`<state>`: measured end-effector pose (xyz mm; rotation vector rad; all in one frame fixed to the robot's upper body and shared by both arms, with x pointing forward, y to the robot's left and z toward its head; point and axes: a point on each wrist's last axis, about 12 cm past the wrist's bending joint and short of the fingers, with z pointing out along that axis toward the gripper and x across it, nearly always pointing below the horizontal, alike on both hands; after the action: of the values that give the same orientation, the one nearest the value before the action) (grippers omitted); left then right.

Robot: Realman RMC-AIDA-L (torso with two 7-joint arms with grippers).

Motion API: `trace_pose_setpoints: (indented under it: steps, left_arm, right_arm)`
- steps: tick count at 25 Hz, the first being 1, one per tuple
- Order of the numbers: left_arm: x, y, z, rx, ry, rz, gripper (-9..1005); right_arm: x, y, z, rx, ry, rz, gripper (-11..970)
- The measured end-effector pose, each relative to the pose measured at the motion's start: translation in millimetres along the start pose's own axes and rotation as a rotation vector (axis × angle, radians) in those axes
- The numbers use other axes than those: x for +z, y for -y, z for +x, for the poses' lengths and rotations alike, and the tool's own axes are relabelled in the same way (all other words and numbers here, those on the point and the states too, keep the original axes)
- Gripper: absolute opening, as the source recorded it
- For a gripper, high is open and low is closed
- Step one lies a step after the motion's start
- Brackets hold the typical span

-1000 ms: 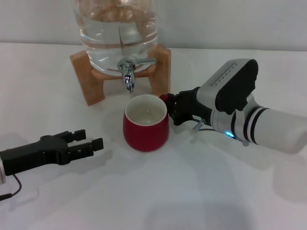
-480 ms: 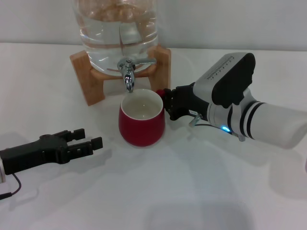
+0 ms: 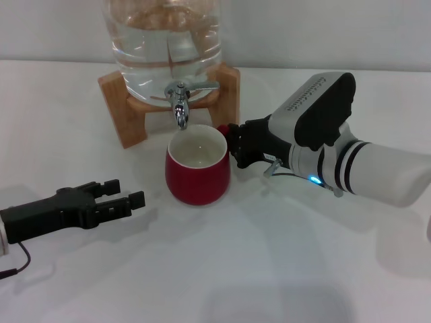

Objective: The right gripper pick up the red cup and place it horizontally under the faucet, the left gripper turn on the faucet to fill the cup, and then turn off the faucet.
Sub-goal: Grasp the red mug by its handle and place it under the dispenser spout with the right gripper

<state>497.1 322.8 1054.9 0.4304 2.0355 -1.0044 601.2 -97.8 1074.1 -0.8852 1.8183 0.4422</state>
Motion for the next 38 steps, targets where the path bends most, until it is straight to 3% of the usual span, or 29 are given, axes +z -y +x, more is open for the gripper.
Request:
trace_pose_setpoints:
  steps: [38]
  left_arm:
    - [0.5, -0.4, -1.4, 0.001, 0.003, -0.002, 887]
  right_arm:
    - [7.2, -0.3, -7.8, -0.095, -0.003, -0.025, 209]
